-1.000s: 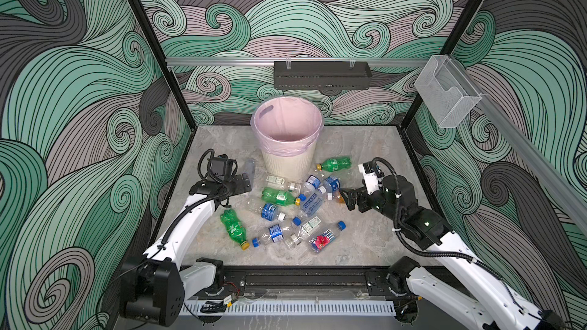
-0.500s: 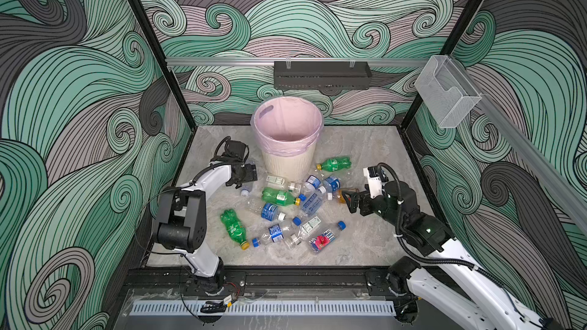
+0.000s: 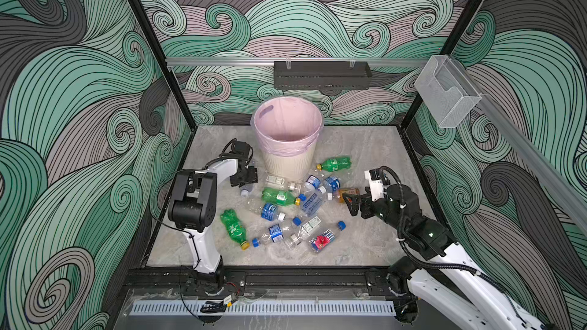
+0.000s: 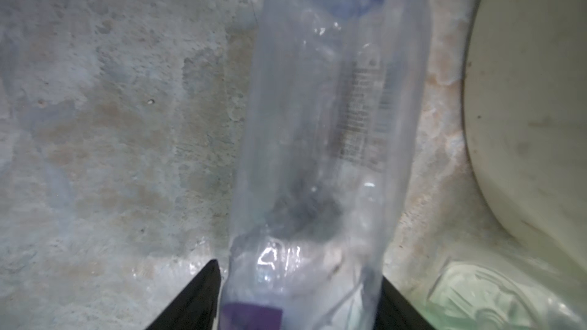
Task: Throw the plastic bottles in the bin
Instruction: 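Grasp the clear bottle beside the bin with the left gripper while the right arm withdraws, then lift the clear bottle with the left gripper and drop it into the bin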
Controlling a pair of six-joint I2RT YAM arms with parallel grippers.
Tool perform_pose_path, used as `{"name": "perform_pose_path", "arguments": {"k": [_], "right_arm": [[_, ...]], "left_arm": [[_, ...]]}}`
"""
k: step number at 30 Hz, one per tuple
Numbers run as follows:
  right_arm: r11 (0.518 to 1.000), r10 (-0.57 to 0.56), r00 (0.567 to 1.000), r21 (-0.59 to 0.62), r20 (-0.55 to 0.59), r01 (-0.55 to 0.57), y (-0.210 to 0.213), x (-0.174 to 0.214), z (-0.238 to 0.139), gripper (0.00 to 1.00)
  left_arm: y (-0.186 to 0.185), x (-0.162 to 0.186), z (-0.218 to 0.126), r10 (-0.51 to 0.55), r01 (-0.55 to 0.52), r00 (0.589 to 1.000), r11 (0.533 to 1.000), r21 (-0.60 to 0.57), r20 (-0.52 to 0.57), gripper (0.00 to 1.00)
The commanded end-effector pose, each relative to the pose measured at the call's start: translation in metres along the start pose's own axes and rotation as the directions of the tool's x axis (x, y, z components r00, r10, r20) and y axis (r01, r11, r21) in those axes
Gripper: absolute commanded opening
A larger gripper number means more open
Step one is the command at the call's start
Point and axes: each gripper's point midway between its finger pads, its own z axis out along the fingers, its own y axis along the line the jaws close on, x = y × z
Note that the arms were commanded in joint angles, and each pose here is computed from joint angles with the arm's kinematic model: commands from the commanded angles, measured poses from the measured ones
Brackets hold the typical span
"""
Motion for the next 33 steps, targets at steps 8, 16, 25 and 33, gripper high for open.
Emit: {"name": "perform_pose_path", "arguments": {"k": [8, 16, 25, 33], "right_arm": [[1.0, -0.004, 1.0, 0.002, -0.015, 0.004, -0.001, 0.005, 0.0, 1.0], [0.997, -0.008, 1.0, 0.081, -0.026, 0.01, -0.015, 0.007, 0.002, 1.0], [0.994, -0.024, 0.999, 0.102, -0.041, 0.028, -0.019, 0.01, 0.002, 1.0], [0.993, -0.016, 0.998, 0.117, -0.055, 0.023, -0.021, 0.008, 0.005, 1.0]], "left_arm": [[0.007, -0.011, -0.013, -0.039, 0.04, 0.997, 0.999, -0.011, 0.07, 0.56], [0.016, -0.018, -0.06, -0.046, 0.05, 0.983, 0.999, -0.015, 0.176, 0.54], [0.017, 0.0, -0.13, -0.05, 0.039, 0.966, 0.998, 0.05, 0.255, 0.52], [-0.008, 0.036, -0.188, 0.081, -0.159, 0.94, 0.963, 0.218, 0.33, 0.52]]}}
